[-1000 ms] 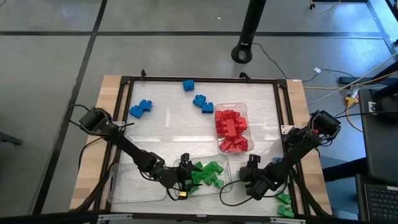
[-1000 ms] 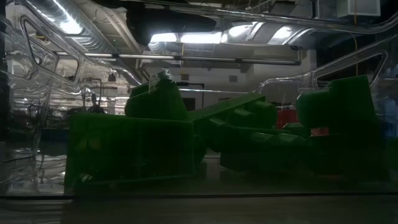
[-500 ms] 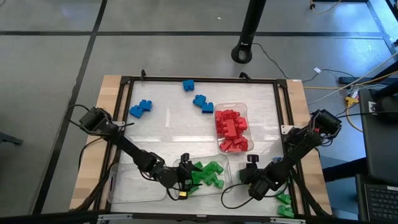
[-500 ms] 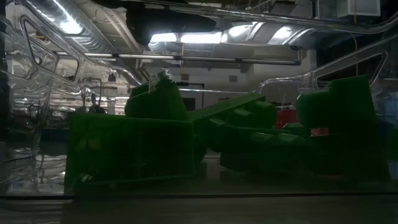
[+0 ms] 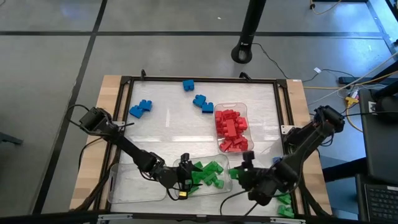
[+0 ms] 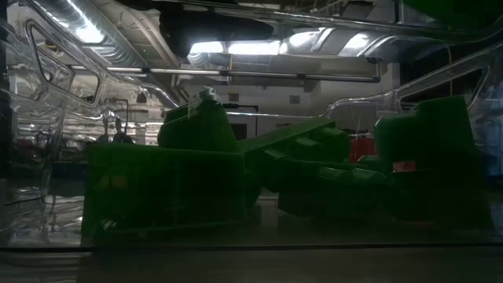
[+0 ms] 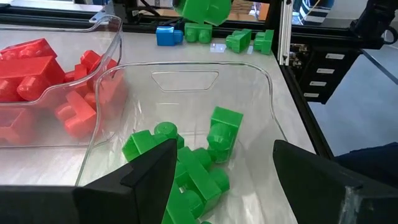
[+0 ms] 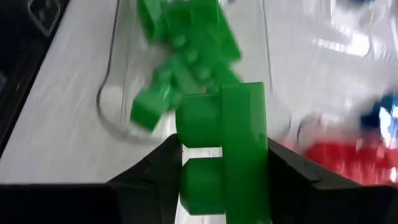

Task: Sort blocks
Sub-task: Put the green game piece into the bottom right transparent bin

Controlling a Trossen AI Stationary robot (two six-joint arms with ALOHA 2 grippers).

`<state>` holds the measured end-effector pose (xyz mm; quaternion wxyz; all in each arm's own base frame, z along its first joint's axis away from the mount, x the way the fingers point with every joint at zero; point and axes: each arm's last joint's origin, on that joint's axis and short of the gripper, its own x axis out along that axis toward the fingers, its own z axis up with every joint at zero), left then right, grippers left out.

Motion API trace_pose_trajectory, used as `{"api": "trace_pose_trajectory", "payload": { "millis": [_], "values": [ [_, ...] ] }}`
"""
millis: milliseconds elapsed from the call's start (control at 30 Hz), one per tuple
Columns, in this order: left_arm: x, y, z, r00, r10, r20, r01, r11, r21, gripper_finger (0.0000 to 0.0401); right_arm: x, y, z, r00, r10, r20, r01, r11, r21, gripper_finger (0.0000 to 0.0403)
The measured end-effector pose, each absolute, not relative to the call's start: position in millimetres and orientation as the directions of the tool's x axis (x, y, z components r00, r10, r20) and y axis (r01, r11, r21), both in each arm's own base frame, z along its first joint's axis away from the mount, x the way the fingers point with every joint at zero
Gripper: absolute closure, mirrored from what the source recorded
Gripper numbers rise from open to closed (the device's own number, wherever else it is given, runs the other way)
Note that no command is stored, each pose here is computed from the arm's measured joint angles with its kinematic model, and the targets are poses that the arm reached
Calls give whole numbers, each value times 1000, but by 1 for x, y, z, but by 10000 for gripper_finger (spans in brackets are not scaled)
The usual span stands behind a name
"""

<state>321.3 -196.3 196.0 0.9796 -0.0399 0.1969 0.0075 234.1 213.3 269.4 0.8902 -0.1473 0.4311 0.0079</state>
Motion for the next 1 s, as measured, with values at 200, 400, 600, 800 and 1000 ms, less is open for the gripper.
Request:
{"api": "trace_pose_trajectory", "payload": {
  "millis": [200, 400, 600, 800, 1000],
  "values": [
    [321, -196, 196, 922, -1, -386, -30, 997, -76, 146, 268, 208, 261, 707, -91, -702, -201, 925, -322, 220],
    [321, -196, 196, 923, -2, -384, -32, 996, -82, 146, 296, 202, 239, 693, -82, -716, -263, 896, -357, 218],
    [321, -197, 196, 923, -2, -384, -32, 996, -83, 146, 304, 196, 230, 650, -40, -759, -305, 901, -308, 182],
    [321, -197, 196, 923, -2, -385, -33, 996, -84, 146, 304, 196, 230, 642, -22, -767, -325, 897, -298, 102],
    [321, -197, 196, 923, -2, -385, -33, 996, -83, 146, 293, 196, 250, 544, 55, -837, -389, 901, -193, 68]
  ]
}}
